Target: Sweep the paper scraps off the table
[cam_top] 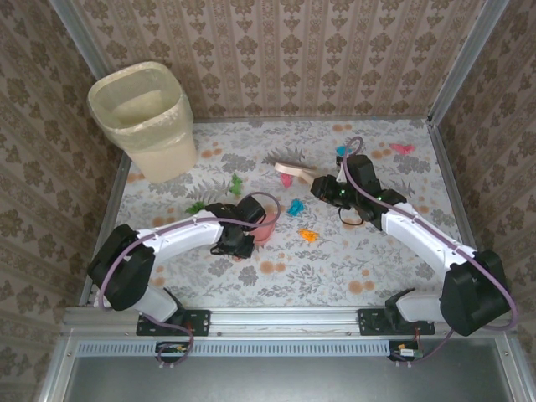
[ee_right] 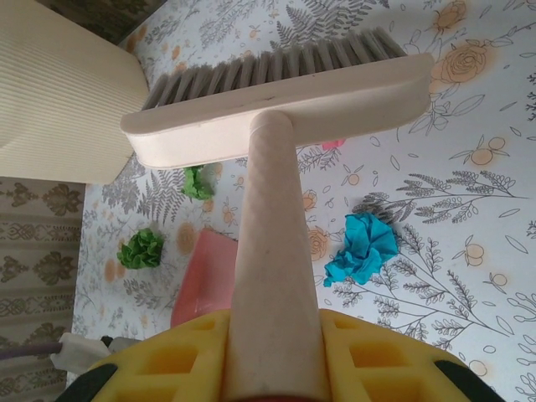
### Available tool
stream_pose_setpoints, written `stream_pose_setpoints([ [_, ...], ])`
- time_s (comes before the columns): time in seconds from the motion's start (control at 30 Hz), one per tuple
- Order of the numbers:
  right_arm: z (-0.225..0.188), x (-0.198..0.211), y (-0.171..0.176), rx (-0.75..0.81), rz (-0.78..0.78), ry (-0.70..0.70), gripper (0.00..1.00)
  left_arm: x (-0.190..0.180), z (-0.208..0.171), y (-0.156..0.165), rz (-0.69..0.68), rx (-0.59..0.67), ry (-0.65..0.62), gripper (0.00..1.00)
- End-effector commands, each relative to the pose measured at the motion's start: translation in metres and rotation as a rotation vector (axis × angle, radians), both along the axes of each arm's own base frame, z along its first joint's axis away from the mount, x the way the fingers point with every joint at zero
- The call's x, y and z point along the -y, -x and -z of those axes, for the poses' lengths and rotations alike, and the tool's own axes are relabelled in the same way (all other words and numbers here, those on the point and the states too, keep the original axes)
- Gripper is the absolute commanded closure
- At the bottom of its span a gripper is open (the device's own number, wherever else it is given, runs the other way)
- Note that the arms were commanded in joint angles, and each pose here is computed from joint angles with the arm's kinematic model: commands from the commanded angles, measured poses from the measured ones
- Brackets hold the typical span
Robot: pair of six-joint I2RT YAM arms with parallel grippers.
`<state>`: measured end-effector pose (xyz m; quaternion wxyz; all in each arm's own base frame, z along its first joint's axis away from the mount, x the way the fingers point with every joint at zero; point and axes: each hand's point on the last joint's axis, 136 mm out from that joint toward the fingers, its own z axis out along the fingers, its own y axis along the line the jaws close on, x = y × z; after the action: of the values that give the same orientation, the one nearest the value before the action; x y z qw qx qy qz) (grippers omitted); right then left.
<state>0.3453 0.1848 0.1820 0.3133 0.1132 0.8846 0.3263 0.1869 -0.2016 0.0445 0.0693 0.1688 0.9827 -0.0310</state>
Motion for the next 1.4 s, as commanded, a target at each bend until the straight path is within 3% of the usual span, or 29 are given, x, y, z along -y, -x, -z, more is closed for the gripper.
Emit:
stream_pose_setpoints([
  [0.0,-0.007,0.009,0.003,0.041,0.013,0.026,1.00,0.005,0.005,-0.004,0.004,-0.007,0.013,0.97],
  [0.33,-0.002,0.014,0.008,0.052,0.016,0.053,1.00,0.005,0.002,-0.003,0.026,0.039,0.013,0.53],
  [0.63,0.000,0.022,0.013,0.089,0.021,0.084,1.00,0.018,-0.019,0.000,0.098,0.262,0.008,0.30],
  [0.93,0.003,0.025,0.013,0.129,0.018,0.098,1.00,0.000,-0.004,0.014,0.052,0.412,0.013,0.27],
  [1.17,0.007,0.021,0.010,0.149,-0.007,0.101,1.00,0.003,0.005,0.013,0.015,0.477,0.130,0.28],
  [1.27,0.007,0.020,0.009,0.157,-0.013,0.100,1.00,0.004,0.007,0.011,0.018,0.495,0.148,0.31],
  [1.37,0.007,0.019,0.008,0.162,-0.017,0.100,1.00,0.004,0.009,0.010,0.024,0.501,0.158,0.42],
])
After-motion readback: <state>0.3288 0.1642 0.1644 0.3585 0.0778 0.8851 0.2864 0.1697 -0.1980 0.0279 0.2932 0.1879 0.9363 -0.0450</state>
